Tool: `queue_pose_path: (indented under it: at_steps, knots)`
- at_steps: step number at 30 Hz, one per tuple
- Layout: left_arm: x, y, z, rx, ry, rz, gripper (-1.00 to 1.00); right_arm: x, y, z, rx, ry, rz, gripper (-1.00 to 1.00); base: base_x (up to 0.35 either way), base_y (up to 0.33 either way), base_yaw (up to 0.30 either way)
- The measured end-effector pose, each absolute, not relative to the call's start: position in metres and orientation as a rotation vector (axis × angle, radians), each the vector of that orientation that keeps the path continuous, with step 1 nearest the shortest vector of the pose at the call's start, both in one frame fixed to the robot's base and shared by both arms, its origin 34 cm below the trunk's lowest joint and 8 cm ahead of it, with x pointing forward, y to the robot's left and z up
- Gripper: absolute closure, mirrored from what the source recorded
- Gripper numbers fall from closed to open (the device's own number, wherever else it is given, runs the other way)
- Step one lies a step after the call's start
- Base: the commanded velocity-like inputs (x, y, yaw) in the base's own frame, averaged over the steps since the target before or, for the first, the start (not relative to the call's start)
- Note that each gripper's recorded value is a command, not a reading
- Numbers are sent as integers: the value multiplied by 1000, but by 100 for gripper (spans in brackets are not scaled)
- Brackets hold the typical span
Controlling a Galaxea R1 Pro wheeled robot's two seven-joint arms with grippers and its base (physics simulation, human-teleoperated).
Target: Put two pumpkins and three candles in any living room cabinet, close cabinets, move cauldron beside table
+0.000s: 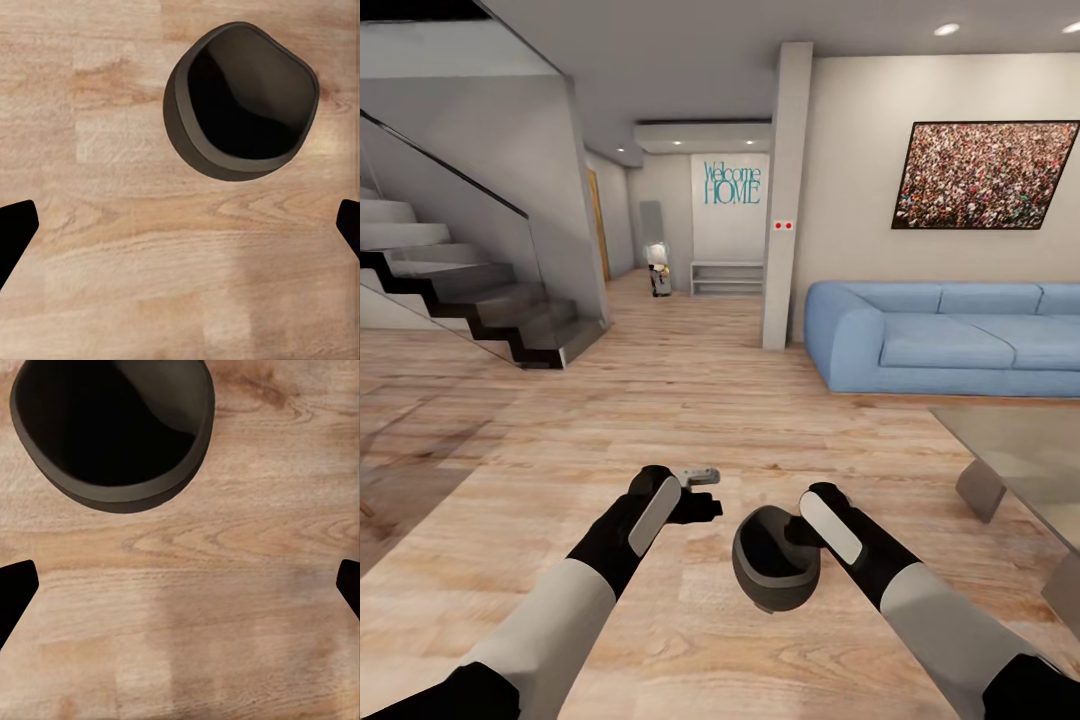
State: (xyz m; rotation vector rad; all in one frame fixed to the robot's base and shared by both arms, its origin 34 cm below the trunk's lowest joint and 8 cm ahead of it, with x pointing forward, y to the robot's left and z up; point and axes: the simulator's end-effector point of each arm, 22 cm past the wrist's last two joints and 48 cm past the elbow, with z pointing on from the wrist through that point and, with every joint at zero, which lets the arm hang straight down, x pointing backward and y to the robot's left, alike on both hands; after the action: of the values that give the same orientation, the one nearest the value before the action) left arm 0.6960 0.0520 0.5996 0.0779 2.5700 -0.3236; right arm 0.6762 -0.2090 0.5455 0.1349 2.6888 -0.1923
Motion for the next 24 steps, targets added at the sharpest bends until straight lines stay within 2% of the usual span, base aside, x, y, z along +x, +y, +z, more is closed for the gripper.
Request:
queue_pose_path:
  at_steps: [6,13,24]
  knots:
    - [695,51,600,76,2572,-332,-100,676,-209,546,134,2688,-194,-100,178,-2,0]
    - [695,50,600,74,2573,-338,-100,676,-209,546,136,2688,-193,-100,72,0,0]
    - [695,50,599,73,2574,-338,-100,677,-201,545,126,2691,-142,-100,299,-38,0]
